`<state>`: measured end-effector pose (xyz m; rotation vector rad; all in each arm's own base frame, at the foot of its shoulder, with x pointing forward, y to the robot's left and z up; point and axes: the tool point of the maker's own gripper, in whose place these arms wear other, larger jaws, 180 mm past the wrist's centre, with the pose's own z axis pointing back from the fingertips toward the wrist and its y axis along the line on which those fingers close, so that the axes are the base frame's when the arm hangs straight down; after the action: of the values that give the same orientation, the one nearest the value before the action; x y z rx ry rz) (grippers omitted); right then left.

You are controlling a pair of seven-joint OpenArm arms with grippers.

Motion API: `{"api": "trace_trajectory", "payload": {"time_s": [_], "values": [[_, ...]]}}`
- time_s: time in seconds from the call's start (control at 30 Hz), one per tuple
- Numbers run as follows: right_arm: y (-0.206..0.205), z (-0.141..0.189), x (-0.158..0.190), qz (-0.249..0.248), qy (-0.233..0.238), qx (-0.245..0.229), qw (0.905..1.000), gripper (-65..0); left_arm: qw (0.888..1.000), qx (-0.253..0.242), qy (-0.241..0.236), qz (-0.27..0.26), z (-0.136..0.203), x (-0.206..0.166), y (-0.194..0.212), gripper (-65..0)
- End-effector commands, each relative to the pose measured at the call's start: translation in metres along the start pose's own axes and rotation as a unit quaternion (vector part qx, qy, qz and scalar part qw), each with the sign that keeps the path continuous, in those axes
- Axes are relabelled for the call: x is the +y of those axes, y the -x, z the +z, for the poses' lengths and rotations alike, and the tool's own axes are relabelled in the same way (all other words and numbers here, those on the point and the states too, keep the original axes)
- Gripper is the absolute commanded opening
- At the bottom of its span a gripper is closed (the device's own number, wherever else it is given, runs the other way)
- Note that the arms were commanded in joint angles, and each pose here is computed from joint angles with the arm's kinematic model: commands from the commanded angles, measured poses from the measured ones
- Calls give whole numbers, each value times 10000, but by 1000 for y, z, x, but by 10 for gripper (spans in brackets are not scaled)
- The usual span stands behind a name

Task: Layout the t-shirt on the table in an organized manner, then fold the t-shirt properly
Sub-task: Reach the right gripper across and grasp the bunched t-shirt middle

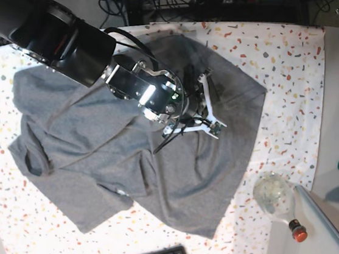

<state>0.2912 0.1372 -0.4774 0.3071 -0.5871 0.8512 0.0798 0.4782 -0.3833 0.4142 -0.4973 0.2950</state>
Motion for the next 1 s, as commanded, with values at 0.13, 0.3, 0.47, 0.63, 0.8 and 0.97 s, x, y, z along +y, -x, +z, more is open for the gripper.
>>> {"api": "trace_trajectory", "payload": {"time_s": [0.13, 0.3, 0.47, 0.63, 0.8, 0.97], "values": [[-38, 13, -4, -314, 73, -707, 9970, -503, 9997, -173, -136, -68, 5, 12, -13, -650], [-49, 17, 5, -278, -4, -869, 9958, -236, 9997, -168, -140, -72, 5, 12, -12, -650], [-40, 5, -9, -287, 127, -713, 9970, -225, 9998, -162, -137, -69, 5, 12, -12, -650], [-12, -10, -35, -427, 481, -471, 9968, -225, 9998, -158, -132, -64, 5, 11, -11, -650], [3, -14, -38, -449, 528, -295, 9972, -375, 9997, -179, -128, -53, 4, 11, -13, -650], [-5, -10, -24, -458, 392, -466, 9971, -650, 9997, -158, -16, -181, 1, 1, -15, -650]]}}
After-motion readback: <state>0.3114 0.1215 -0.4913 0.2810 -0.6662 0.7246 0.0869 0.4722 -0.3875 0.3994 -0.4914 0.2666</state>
